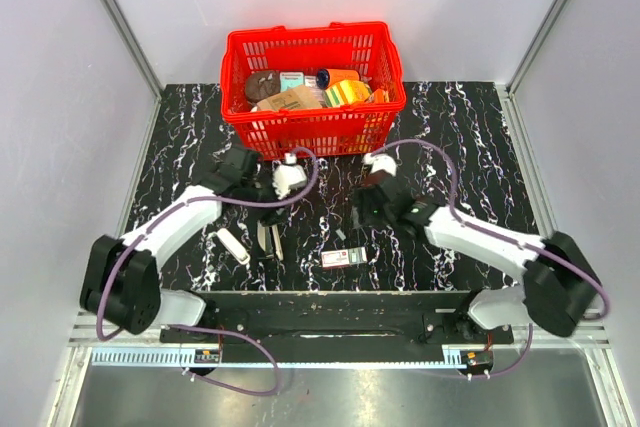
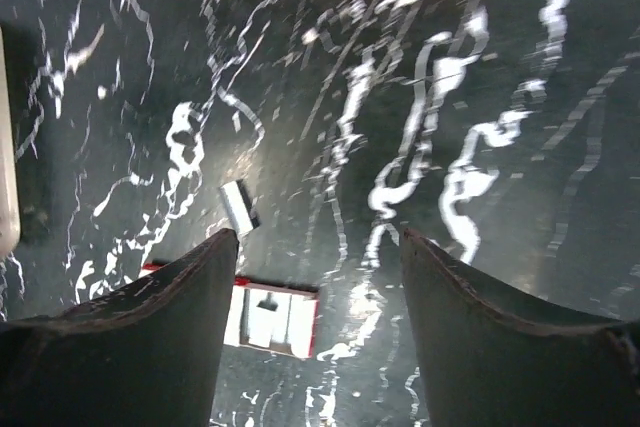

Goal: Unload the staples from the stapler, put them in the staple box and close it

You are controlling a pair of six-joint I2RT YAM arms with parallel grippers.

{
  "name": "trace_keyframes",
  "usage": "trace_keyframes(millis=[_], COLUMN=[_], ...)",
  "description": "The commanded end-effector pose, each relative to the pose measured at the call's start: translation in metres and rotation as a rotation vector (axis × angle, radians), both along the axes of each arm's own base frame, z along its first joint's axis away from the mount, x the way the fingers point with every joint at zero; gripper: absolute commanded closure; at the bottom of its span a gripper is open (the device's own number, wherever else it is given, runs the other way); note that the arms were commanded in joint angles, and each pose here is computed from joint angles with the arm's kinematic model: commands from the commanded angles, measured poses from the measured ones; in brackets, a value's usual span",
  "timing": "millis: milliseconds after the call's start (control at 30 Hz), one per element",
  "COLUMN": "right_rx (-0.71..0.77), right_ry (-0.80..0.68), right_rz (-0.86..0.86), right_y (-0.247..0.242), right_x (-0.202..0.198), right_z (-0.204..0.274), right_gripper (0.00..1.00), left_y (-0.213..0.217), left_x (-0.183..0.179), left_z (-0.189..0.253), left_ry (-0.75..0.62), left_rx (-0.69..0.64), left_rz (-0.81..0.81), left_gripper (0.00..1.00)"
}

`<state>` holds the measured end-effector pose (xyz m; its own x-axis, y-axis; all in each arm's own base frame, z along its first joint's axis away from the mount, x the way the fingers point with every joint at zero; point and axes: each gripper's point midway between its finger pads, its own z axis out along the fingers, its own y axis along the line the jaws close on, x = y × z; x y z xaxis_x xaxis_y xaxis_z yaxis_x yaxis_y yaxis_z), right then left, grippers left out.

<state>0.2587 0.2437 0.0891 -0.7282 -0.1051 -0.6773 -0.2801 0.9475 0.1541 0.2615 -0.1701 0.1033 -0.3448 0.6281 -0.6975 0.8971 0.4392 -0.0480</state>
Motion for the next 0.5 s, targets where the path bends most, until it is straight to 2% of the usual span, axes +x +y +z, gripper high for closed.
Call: trace_keyframes(millis=[0, 200, 467], right_rx=[0.156, 0.224, 0.252], right_ry=[-0.185, -0.18, -0.184], right_rz=[-0.16, -0.207, -0.199], right_y=[-0.034, -0.056, -0.061], right_x=[0.025, 0.02, 0.016], right_z=[0.072, 0.091, 0.096], right_gripper=[0.26, 0.25, 0.28], left_y=[-0.05, -0.096, -0.127], left_x=[0.009, 0.003, -0.013], left_z=[0.003, -0.026, -0.045], left_ry=[-0.135, -0.113, -0.14], left_rx=[-0.008, 0.032, 0.049], left_rz=[-0.276, -0.587, -0.836], left_gripper=[0.48, 0.46, 0.44])
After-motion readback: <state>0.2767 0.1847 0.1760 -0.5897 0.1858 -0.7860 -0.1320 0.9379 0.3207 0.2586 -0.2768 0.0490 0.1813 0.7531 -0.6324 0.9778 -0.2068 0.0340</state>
